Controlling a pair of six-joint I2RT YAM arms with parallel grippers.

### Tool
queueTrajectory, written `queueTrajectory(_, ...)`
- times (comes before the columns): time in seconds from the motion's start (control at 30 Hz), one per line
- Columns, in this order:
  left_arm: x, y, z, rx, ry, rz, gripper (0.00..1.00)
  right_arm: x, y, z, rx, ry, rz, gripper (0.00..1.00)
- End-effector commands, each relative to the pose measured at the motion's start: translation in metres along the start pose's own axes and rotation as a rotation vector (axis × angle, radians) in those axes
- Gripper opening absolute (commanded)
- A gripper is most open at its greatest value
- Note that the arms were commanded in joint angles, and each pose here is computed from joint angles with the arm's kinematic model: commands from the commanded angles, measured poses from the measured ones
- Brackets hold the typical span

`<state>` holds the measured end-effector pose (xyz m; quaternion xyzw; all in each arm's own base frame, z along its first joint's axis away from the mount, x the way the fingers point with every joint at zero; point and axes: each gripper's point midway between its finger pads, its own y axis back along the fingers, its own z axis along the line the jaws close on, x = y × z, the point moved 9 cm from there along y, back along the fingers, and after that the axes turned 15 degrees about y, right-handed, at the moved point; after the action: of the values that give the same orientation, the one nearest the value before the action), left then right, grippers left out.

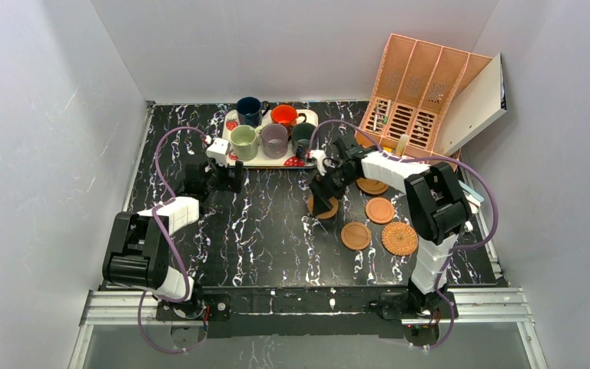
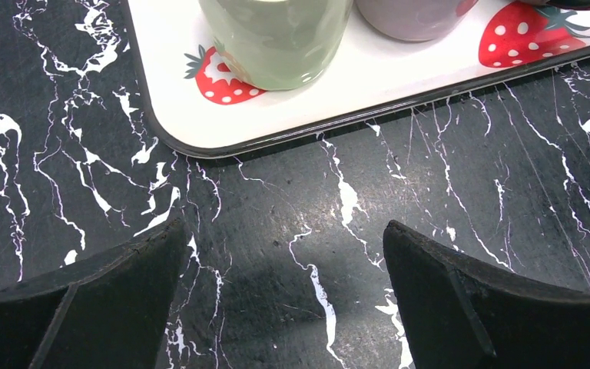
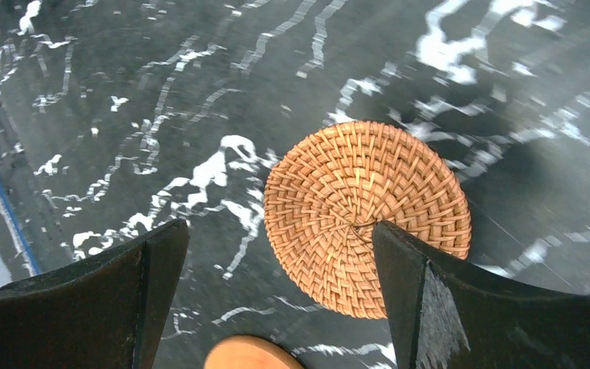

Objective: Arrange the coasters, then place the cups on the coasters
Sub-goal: Move the coaster to the center of the board.

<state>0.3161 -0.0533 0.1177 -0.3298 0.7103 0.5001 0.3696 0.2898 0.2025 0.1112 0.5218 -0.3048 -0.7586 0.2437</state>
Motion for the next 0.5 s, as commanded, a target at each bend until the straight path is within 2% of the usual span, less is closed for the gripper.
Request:
queueTrajectory(0.0, -0.004, 0.001, -0.002, 0.022, -0.007, -0.026, 0.98, -0.01, -0.011, 0.031, -0.117, 0.012, 0.049, 0.99)
queueTrajectory(0.27, -0.005, 0.002, -0.008, 0.098, -0.018, 0.005, 0.98, -0.06, 0.073, 0.056, 0.18, 0.233, -0.194, 0.99)
queueTrajectory(0.33, -0.009, 0.005, -0.012, 0.117, -0.017, 0.012, 0.98, -0.062, 0.097, 0.054, 0.315, 0.246, -0.246, 0.99)
queueTrajectory(0.47, -0.023, 0.011, -0.03, 0.149, -0.074, 0.024, 0.98, -0.047, 0.143, 0.03, 0.614, 0.17, -0.34, 0.99)
